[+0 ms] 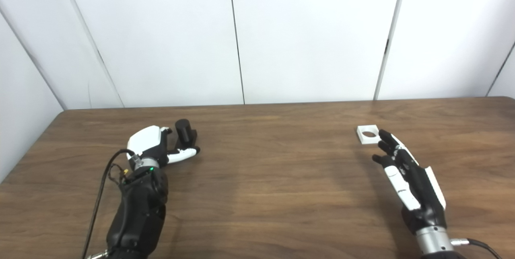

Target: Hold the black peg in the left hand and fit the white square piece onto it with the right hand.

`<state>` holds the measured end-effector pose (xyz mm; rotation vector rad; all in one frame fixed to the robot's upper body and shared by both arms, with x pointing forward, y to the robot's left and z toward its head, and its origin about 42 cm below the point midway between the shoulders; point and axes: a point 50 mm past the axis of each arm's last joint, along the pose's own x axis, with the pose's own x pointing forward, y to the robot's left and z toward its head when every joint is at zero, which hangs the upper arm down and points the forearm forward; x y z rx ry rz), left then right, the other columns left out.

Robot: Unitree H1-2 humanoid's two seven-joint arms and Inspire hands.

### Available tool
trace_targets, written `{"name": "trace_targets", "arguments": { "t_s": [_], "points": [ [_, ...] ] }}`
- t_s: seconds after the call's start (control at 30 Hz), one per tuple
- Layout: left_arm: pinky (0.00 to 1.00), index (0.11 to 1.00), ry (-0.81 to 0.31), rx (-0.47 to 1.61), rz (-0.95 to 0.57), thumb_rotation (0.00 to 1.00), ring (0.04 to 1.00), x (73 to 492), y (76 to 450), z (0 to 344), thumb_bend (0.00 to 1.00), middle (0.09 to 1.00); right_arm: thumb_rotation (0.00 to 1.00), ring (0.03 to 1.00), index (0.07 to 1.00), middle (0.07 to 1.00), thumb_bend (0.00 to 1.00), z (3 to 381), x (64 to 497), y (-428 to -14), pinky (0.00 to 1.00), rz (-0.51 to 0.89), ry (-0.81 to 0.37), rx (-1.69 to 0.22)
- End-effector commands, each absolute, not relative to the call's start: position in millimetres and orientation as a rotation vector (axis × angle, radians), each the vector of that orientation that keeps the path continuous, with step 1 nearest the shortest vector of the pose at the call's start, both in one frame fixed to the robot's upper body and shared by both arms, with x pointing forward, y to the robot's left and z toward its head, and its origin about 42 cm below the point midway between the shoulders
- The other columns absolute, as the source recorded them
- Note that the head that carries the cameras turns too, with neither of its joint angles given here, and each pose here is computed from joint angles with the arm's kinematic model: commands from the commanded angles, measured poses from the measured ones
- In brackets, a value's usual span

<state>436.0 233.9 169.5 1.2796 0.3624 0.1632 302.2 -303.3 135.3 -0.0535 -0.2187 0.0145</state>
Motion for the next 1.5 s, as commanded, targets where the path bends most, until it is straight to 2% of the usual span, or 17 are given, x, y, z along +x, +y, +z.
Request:
{"name": "trace_targets", "arguments": {
  "t_s": [0.0,0.17,0.47,0.93,1.17,1.47],
  "points": [
    [0.94,0.881,0.287,1.292,0.208,0.69,0.999,451.5,227.0,202.4,0.81,0.956,0.7,0.946,0.876,0.939,0.56,110.1,291.8,-297.2,0.85,0.019,-0.165,-0.017],
    [0.92,0.902,0.284,1.3,0.197,0.69,0.995,453.5,220.6,201.1,0.81,0.96,0.7,0.951,0.875,0.948,0.58,109.6,292.7,-294.8,0.85,0.016,-0.16,-0.011],
    [0.9,0.859,0.3,1.311,0.193,0.67,0.975,459.4,219.3,186.9,0.78,0.936,0.72,0.953,0.877,0.946,0.58,112.4,287.7,-298.2,0.85,0.012,-0.172,-0.028],
    [0.91,0.819,0.296,1.309,0.214,0.59,0.981,456.3,217.6,175.1,0.74,0.937,0.7,0.944,0.871,0.94,0.55,117.7,283.8,-307.5,0.86,0.018,-0.177,-0.039],
    [0.93,0.845,0.294,1.329,0.229,0.55,0.988,456.7,218.8,174.2,0.69,0.947,0.7,0.936,0.868,0.934,0.6,118.8,285.3,-310.9,0.84,0.028,-0.188,-0.07],
    [0.93,0.783,0.284,1.324,0.248,0.46,0.986,455.5,221.6,174.0,0.62,0.942,0.69,0.936,0.865,0.93,0.67,121.3,286.6,-313.8,0.84,0.048,-0.196,-0.082]
  ]
}}
